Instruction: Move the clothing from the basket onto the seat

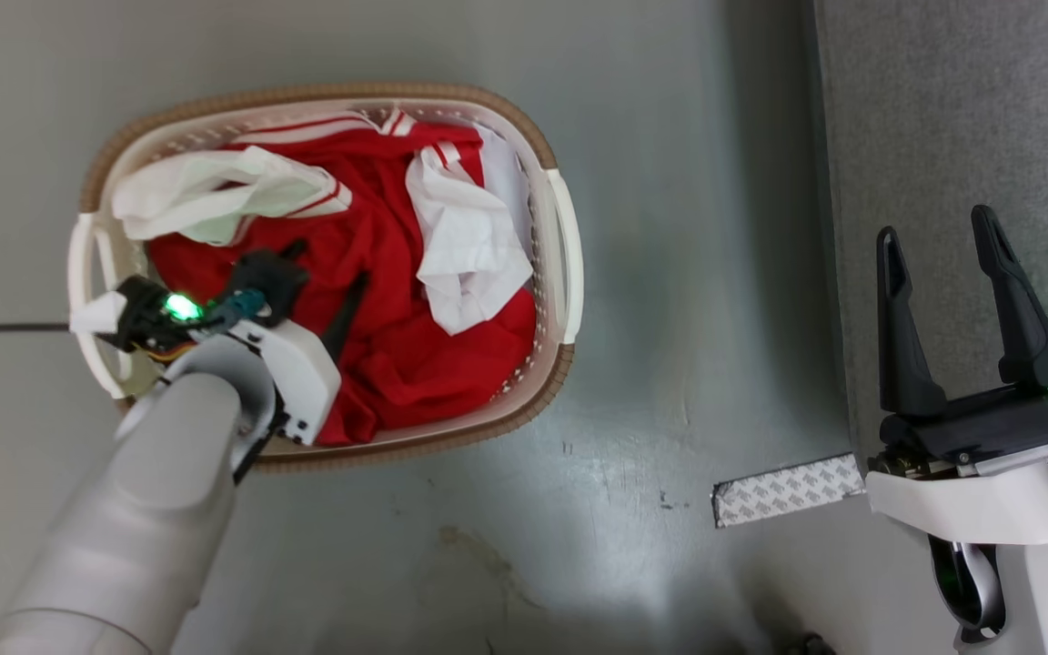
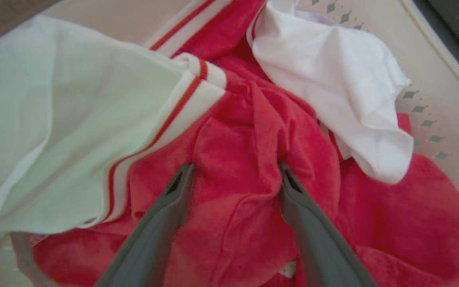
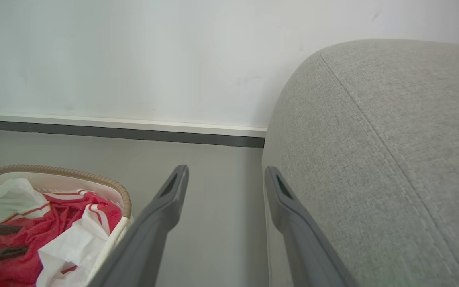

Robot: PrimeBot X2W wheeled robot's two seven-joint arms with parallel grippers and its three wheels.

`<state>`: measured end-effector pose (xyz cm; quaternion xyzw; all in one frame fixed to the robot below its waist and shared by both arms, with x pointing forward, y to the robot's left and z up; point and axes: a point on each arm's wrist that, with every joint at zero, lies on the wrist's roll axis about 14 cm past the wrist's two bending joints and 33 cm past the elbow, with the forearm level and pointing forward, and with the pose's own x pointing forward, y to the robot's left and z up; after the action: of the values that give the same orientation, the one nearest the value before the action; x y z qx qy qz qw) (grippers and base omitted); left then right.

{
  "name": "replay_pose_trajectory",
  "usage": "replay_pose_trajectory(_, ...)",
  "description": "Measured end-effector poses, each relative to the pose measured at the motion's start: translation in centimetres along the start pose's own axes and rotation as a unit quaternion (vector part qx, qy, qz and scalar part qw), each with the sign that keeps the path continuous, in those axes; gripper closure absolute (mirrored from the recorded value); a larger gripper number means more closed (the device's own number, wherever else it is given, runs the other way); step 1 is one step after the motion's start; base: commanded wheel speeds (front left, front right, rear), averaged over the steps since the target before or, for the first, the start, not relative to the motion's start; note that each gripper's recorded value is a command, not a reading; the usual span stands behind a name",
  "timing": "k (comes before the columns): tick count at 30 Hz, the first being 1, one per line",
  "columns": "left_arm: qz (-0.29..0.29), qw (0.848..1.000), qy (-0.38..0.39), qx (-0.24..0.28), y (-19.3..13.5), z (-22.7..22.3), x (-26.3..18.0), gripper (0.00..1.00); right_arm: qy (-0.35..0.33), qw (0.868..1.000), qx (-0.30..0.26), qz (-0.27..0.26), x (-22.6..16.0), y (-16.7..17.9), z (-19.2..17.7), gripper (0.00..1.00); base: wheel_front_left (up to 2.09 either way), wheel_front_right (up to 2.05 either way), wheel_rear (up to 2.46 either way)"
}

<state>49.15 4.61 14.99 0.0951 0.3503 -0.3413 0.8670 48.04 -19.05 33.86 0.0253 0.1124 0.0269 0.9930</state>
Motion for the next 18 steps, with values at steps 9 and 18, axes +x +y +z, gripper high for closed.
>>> replay_pose_trajectory(9, -0.009, 1.000, 0.013, -0.015, -0.6, -0.9, 1.6, 1.00, 0.014, 1.000, -0.002, -0.016, -0.2, -1.2, -1.1, 0.00, 0.00, 0.00, 0.00)
replay_pose_trajectory(18, 0.036, 0.993, -0.092, -0.067, 0.1, 6.3, -2.6, 1.00, -0.028, 1.000, 0.007, -0.003, -0.5, 0.1, 2.8, 0.00, 0.00, 0.00, 0.00)
